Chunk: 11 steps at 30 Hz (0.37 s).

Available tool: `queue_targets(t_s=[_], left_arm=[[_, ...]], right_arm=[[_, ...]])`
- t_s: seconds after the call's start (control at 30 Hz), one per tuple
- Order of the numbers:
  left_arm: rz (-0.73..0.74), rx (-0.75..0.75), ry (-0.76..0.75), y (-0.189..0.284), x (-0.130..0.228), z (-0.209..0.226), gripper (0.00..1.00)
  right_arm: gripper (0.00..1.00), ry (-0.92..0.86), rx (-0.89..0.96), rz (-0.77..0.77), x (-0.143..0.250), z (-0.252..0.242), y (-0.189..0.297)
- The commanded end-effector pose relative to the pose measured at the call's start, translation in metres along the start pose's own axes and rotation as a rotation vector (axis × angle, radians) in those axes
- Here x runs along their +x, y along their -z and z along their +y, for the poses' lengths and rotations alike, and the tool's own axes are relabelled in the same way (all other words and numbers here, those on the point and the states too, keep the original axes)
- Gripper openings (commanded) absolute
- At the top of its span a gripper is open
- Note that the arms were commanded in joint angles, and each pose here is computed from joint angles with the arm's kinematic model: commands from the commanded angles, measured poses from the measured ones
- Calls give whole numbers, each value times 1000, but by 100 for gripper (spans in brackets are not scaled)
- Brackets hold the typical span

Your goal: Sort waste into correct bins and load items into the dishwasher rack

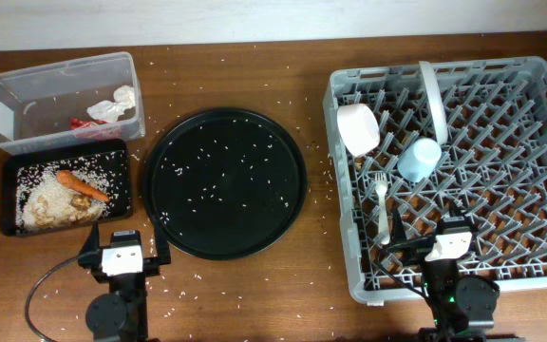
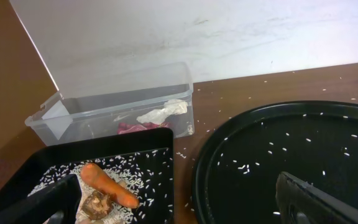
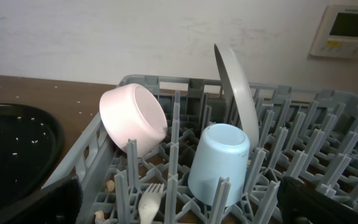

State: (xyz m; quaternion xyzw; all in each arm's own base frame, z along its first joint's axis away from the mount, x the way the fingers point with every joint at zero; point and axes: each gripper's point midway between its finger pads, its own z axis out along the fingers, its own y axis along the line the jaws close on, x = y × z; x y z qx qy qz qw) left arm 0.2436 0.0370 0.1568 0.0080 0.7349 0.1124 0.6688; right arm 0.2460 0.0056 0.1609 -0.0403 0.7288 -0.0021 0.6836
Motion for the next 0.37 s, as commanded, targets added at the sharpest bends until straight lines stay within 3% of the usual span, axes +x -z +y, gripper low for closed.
queue_targets(t_s=[0.0,0.33], left_arm=[[0,-1,-13,0,1,0,99],[0,-1,-13,0,1,0,99]], right_arm=[[99,7,-10,2,3,2,0],[99,7,-10,2,3,2,0]])
